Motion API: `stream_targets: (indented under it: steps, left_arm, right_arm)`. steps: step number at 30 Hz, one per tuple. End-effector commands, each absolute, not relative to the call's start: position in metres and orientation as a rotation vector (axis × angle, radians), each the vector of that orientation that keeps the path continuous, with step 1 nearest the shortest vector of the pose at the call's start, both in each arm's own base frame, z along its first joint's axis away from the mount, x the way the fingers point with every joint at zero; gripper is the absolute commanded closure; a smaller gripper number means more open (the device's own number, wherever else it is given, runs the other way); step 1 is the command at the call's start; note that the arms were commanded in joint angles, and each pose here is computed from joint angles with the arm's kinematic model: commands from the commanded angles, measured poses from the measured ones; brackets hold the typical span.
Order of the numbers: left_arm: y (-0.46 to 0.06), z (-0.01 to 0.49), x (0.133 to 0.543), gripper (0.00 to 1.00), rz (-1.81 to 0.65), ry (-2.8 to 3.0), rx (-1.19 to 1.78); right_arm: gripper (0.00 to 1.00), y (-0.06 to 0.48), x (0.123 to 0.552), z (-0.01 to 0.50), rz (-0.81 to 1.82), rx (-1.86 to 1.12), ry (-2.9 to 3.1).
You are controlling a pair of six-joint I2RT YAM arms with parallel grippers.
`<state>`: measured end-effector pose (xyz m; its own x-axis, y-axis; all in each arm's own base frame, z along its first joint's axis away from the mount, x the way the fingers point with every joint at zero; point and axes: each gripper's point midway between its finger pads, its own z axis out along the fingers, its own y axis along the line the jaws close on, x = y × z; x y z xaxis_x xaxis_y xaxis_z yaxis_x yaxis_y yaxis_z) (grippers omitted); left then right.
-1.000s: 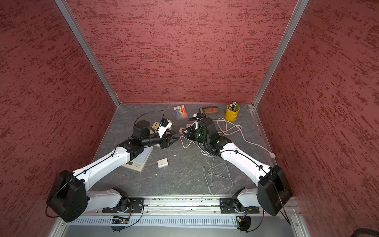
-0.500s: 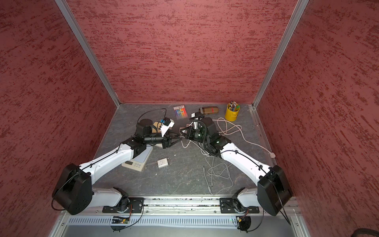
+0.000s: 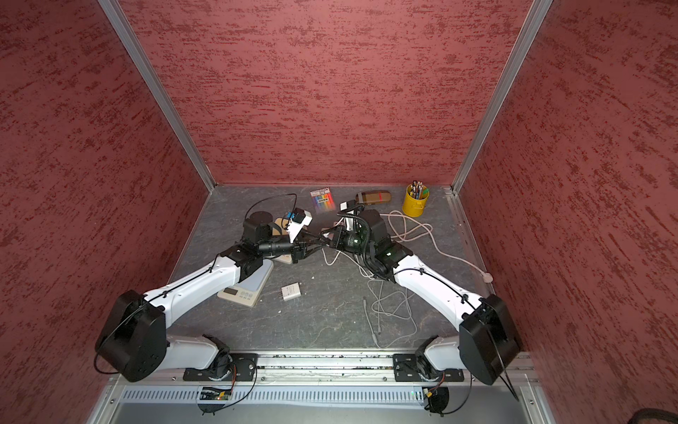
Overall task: Charge the electronic scale
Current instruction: Adjust the charging cable at the center of the board.
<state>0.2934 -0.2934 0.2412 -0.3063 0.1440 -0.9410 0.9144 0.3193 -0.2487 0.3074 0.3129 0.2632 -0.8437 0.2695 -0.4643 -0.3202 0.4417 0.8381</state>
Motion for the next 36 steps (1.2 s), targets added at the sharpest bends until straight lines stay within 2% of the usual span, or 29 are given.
stream_targets:
  steps: [1, 8, 12, 15, 16, 24, 28, 33, 36]
  left_arm:
    - [-0.299, 0.257, 0.296, 0.76, -1.068, 1.626, 0.981]
    - [-0.301, 0.249, 0.292, 0.86, -1.066, 1.655, 1.001]
    - [-0.3, 0.243, 0.293, 0.91, -1.055, 1.674, 0.997]
    - [-0.299, 0.239, 0.294, 0.92, -1.036, 1.694, 0.997]
    - [-0.298, 0.237, 0.295, 0.92, -1.026, 1.7, 0.996]
    - [-0.3, 0.225, 0.295, 0.93, -0.946, 1.739, 1.034]
    - [-0.301, 0.224, 0.292, 0.93, -0.95, 1.745, 1.046]
    - [-0.302, 0.225, 0.29, 0.93, -0.962, 1.738, 1.053]
    - [-0.302, 0.226, 0.289, 0.93, -0.965, 1.735, 1.055]
  right_arm:
    - [1.0, 0.315, 0.308, 0.259, 1.436, -0.039, 2.155]
    - [0.99, 0.314, 0.31, 0.249, 1.411, -0.027, 2.196]
    - [0.66, 0.313, 0.312, 0.253, 1.4, -0.006, 2.192]
    - [0.51, 0.309, 0.315, 0.259, 1.374, 0.017, 2.18]
    - [0.51, 0.308, 0.316, 0.262, 1.366, 0.023, 2.176]
    - [0.52, 0.295, 0.32, 0.266, 1.292, 0.089, 2.18]
    - [0.62, 0.292, 0.32, 0.265, 1.276, 0.083, 2.189]
    - [0.69, 0.291, 0.319, 0.269, 1.291, 0.067, 2.175]
    - [0.83, 0.29, 0.318, 0.27, 1.298, 0.065, 2.171]
